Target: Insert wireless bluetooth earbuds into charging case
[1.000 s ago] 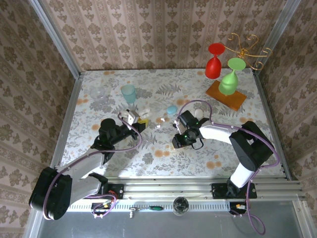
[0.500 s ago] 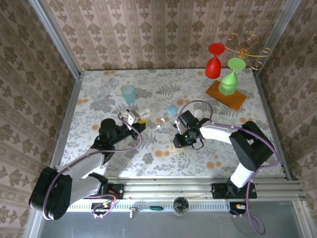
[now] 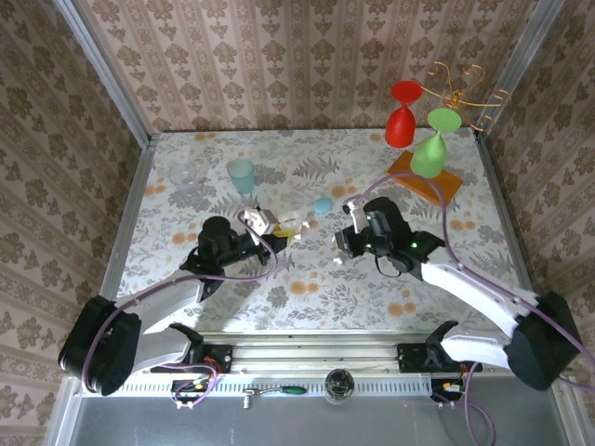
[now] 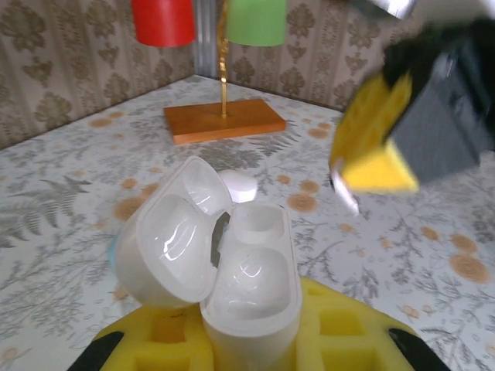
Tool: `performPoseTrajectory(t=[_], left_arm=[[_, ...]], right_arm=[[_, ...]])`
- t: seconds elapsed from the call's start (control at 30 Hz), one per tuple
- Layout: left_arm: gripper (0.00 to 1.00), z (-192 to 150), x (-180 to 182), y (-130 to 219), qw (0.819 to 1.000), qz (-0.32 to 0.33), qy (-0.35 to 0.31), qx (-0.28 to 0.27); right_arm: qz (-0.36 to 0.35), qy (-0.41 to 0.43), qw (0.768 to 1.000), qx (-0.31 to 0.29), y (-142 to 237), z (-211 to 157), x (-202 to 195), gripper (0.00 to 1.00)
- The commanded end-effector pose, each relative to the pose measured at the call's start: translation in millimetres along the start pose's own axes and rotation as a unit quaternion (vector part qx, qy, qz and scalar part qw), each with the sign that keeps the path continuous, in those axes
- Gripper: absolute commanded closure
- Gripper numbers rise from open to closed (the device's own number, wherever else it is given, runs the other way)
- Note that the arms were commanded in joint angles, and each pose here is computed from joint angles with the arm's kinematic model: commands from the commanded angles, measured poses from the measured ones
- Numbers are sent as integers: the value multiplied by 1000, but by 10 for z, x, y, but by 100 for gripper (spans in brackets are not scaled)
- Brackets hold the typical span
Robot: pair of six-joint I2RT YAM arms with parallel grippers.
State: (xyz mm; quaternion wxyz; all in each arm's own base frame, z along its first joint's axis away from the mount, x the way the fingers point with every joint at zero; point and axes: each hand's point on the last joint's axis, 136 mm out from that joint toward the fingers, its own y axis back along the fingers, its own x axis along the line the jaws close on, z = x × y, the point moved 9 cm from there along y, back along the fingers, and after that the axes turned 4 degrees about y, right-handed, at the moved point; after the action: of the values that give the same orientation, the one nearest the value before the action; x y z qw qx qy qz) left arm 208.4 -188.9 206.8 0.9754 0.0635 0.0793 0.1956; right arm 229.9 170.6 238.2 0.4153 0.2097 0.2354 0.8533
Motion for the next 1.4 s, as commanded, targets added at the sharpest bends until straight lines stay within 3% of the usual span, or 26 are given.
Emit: performPoseTrajectory(t=[0.0, 0.17, 0.43, 1.37], left_arm=[[100, 103, -72, -68, 999, -52, -12, -5], [100, 147, -131, -150, 996, -86, -6, -2], [100, 190, -207, -223, 993, -118, 3, -3], [100, 287, -215, -294, 992, -126, 11, -17]], right_arm=[[-20, 74, 993, -86, 234, 250, 76, 79], [6, 153, 979, -133, 415, 466, 283, 78], [31, 207, 966, -152, 339, 583, 484, 79], [79, 229, 963, -121, -27, 473, 660, 78]])
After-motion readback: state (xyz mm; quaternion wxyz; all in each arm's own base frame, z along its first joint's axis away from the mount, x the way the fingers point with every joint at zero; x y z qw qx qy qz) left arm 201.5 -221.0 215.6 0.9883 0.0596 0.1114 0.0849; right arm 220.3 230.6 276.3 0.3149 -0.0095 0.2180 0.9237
